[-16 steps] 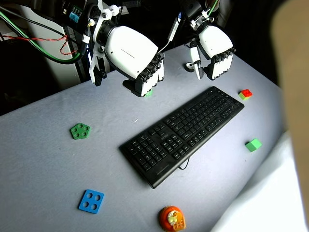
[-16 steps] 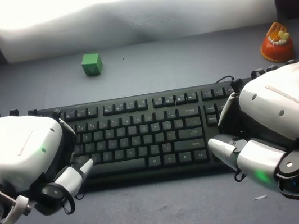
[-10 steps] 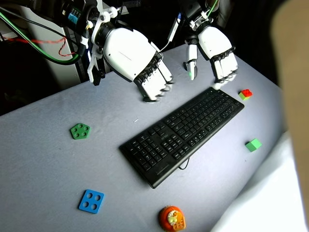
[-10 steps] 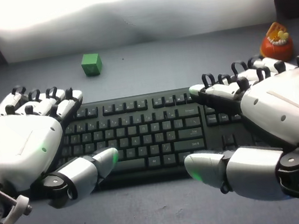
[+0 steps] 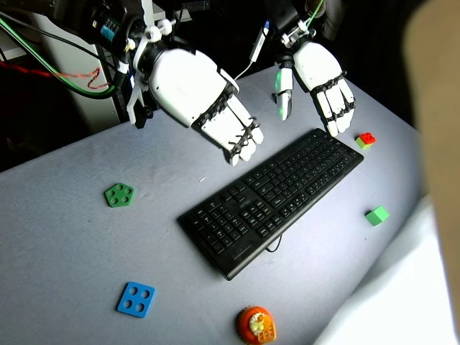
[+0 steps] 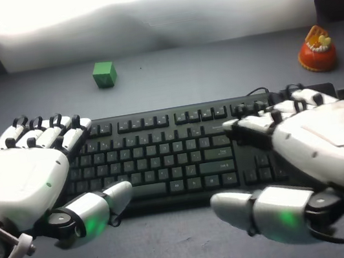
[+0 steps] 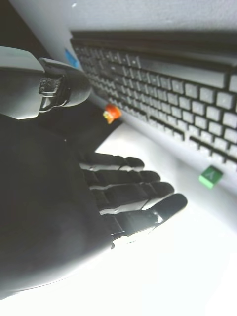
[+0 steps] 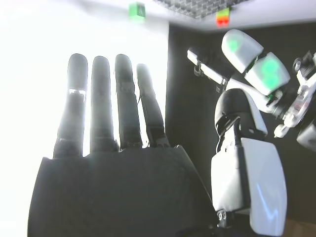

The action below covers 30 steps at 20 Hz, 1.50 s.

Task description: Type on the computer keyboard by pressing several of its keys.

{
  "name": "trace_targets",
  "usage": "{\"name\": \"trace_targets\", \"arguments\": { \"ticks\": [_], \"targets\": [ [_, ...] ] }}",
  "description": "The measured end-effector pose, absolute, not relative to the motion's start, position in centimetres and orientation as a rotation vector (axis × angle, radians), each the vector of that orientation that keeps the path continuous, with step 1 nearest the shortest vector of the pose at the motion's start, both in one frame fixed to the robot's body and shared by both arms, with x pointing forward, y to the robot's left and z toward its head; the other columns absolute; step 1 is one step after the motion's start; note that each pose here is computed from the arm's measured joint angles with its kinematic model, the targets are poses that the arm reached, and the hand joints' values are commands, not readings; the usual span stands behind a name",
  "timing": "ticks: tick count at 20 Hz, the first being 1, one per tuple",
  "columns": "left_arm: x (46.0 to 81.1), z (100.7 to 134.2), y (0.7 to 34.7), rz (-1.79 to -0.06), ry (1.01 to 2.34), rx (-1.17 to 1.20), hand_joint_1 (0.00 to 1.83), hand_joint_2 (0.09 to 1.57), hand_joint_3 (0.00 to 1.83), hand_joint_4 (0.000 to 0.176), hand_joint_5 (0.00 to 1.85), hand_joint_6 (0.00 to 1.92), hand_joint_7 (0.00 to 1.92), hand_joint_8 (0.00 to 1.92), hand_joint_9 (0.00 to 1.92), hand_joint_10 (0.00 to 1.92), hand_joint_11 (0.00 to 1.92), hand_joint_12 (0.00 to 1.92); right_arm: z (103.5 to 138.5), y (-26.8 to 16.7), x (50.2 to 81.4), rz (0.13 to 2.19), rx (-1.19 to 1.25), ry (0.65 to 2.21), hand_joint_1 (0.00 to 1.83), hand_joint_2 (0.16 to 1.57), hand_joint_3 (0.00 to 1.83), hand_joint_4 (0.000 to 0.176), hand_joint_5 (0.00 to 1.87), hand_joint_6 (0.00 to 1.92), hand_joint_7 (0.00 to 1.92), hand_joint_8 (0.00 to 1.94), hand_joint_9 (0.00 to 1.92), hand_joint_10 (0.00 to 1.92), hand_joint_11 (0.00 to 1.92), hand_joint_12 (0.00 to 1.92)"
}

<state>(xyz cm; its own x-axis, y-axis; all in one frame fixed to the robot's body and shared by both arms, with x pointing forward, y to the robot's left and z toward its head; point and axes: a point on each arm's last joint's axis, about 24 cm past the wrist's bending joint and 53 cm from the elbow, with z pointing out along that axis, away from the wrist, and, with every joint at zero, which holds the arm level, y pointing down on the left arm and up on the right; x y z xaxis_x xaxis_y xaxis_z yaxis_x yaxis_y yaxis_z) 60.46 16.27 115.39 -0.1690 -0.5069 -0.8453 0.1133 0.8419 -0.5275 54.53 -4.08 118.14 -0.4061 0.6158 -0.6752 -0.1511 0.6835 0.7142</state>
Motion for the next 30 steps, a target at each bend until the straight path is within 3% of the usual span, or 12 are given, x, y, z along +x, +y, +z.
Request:
{"name": "trace_targets", "arguments": {
  "ticks": [1,4,11,19,20,22,27,30],
  "targets": [
    [60.6,115.1,16.1,-0.566,1.661,-0.311,0.00,1.17,0.00,0.030,0.12,0.01,0.12,0.01,0.15,0.01,0.00,0.63,118.2,-3.7,55.0,0.885,0.377,1.798,0.08,1.14,0.00,0.000,0.26,0.08,0.31,0.00,0.15,0.23,0.00,0.65],
    [61.2,114.6,16.2,-0.573,1.655,-0.334,0.00,1.15,0.00,0.032,0.17,0.01,0.18,0.01,0.18,0.01,0.00,0.66,119.0,-2.7,56.3,0.884,0.366,1.755,0.07,1.13,0.00,0.000,0.33,0.08,0.35,0.01,0.20,0.19,0.00,0.82],
    [61.7,112.8,15.8,-0.589,1.672,-0.361,0.00,1.16,0.00,0.035,0.20,0.01,0.18,0.00,0.18,0.00,0.00,0.70,117.7,2.4,57.8,0.883,0.313,1.762,0.09,1.12,0.00,0.000,0.34,0.06,0.37,0.01,0.22,0.15,0.00,0.84],
    [61.2,111.5,14.7,-0.615,1.681,-0.337,0.00,1.15,0.00,0.032,0.22,0.01,0.20,0.00,0.19,0.00,0.00,0.71,116.2,4.8,60.4,0.879,0.320,1.749,0.09,1.12,0.00,0.000,0.34,0.05,0.35,0.00,0.24,0.13,0.00,0.75],
    [61.2,111.4,14.8,-0.623,1.677,-0.337,0.00,1.15,0.00,0.037,0.21,0.00,0.18,0.00,0.16,0.00,0.00,0.69,115.7,4.8,60.9,0.873,0.330,1.752,0.06,1.14,0.01,0.000,0.33,0.04,0.30,0.00,0.21,0.10,0.00,0.54],
    [61.1,110.9,15.1,-0.628,1.684,-0.341,0.00,1.15,0.00,0.043,0.20,0.00,0.17,0.00,0.16,0.00,0.00,0.69,115.1,5.0,61.4,0.877,0.333,1.751,0.08,1.12,0.00,0.000,0.35,0.04,0.33,0.01,0.23,0.10,0.00,0.67],
    [61.3,110.1,15.7,-0.635,1.686,-0.347,0.00,1.14,0.00,0.041,0.22,0.00,0.19,0.00,0.17,0.00,0.00,0.64,114.7,5.7,61.4,0.894,0.300,1.736,0.08,1.12,0.00,0.000,0.37,0.03,0.37,0.01,0.25,0.10,0.00,0.76],
    [61.4,109.7,15.5,-0.640,1.691,-0.349,0.00,1.14,0.00,0.037,0.26,0.01,0.20,0.00,0.17,0.00,0.00,0.64,113.7,5.6,61.6,0.902,0.327,1.747,0.07,1.12,0.00,0.013,0.41,0.04,0.39,0.01,0.25,0.09,0.00,0.85]
  ]
}}
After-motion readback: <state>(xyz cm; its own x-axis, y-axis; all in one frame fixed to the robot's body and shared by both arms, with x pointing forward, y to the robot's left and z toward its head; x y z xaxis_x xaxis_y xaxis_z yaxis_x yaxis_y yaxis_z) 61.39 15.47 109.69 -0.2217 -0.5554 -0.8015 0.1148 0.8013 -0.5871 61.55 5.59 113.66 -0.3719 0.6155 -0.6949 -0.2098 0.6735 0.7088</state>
